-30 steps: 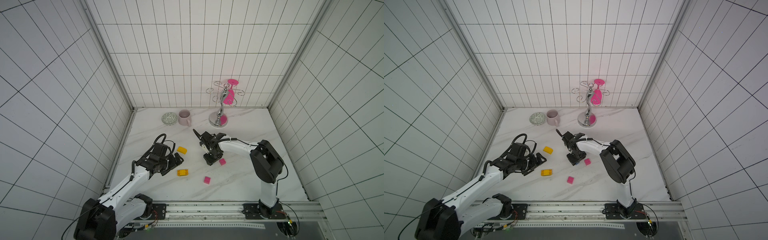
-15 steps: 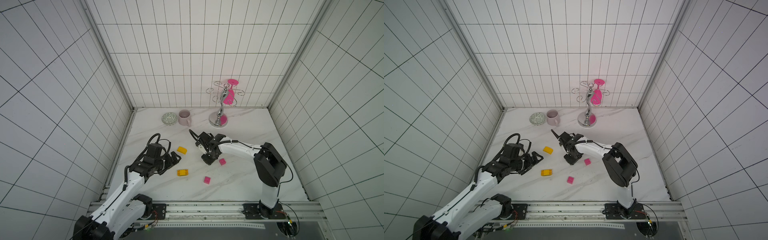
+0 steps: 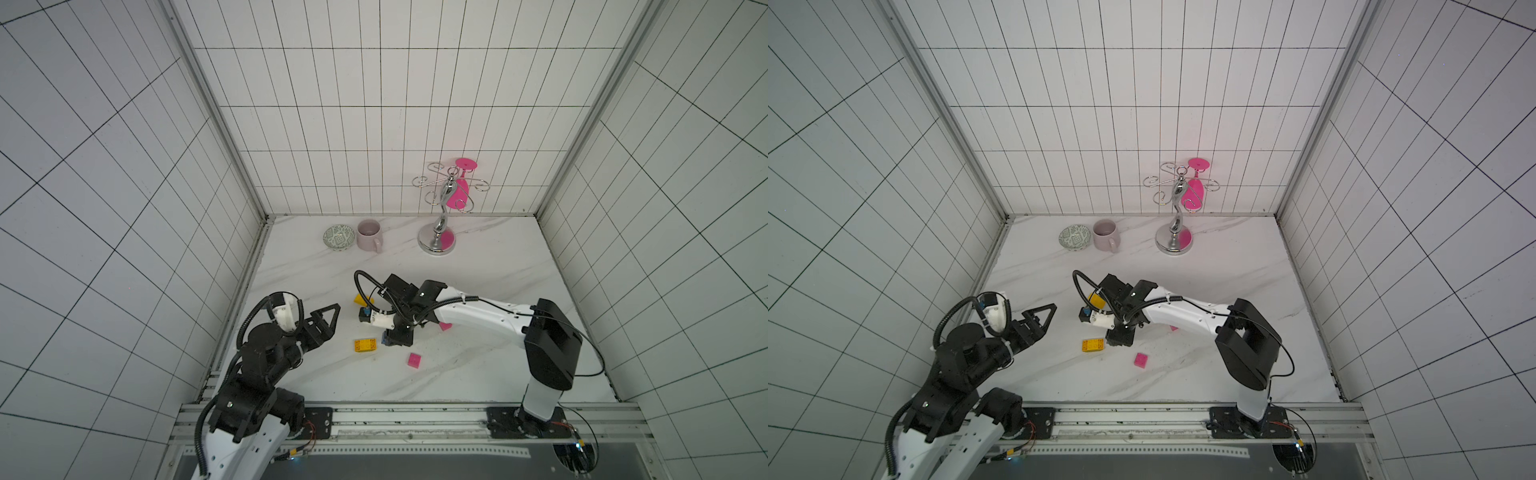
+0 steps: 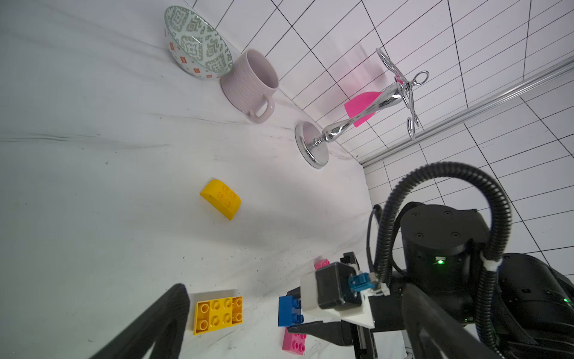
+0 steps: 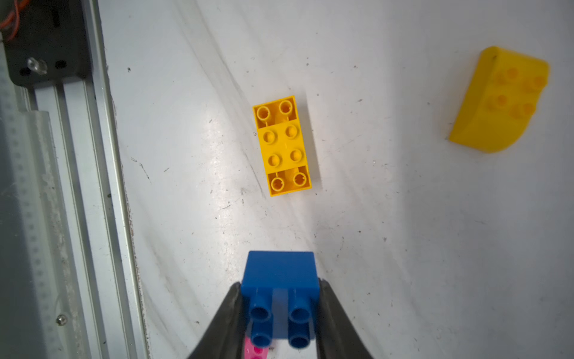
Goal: Assemble the letter s with lego
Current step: Assemble the lego brick with the lego brick.
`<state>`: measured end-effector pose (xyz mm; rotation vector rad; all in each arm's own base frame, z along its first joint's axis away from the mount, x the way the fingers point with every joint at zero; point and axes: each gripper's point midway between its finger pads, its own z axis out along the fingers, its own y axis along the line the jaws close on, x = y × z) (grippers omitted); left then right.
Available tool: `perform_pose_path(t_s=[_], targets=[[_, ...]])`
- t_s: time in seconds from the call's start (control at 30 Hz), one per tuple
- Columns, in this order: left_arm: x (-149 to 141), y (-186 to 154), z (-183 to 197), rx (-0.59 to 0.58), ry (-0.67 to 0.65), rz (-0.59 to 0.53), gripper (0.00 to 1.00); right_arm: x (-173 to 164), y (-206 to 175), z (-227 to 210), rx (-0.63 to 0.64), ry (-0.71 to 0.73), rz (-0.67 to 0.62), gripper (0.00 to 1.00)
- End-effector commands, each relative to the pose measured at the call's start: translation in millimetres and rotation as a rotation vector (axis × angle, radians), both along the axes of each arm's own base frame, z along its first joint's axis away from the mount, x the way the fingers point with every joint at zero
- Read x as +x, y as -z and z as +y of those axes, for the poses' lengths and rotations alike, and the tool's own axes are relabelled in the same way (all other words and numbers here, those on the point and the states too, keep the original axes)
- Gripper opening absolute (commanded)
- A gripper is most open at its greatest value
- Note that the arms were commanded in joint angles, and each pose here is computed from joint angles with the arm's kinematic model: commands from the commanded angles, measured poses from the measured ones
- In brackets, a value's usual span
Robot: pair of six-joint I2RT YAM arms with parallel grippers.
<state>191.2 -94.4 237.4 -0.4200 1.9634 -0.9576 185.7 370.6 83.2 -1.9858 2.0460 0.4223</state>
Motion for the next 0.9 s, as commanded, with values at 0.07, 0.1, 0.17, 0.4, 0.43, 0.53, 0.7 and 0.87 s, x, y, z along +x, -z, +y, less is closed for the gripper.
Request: perform_pose_path(t_s=[0.07, 0.1, 0.17, 0.4, 0.43, 0.53, 0.7, 0.87], targets=[[0.5, 0.3, 11.4, 0.066, -0.045, -0.003, 0.99, 3.4, 11.8, 3.5, -0.102, -0.16, -0.129, 0.23], [1.0, 1.1, 12.3, 0.073, -0.05, 0.009, 0.99, 7.9, 11.7, 9.7, -0.093, -0.162, -0.162, 0.23], [1.0, -0.4, 10.8, 0.086, -0.037, 0.017, 0.99, 12.5, 11.7, 15.9, -0.099, -0.166, -0.2, 0.23], [-6.8, -9.8, 29.7, 0.096, -0.131, 0.012, 0.99, 18.8, 10.0, 36.7, -0.086, -0.19, -0.238, 0.23], [-8.5, -12.8, 34.8, 0.095, -0.158, 0.003, 0.99, 18.5, 9.0, 39.1, -0.079, -0.194, -0.235, 0.23], [-14.0, -18.3, 50.7, 0.098, -0.24, -0.004, 0.99, 17.3, 9.6, 44.6, -0.067, -0.205, -0.219, 0.23], [-20.5, -22.9, 65.8, 0.097, -0.316, -0.016, 0.99, 10.7, 14.4, 49.1, -0.058, -0.229, -0.176, 0.23], [-22.4, -22.6, 67.6, 0.095, -0.325, -0.007, 0.99, 2.2, 14.3, 53.4, -0.038, -0.25, -0.129, 0.22]])
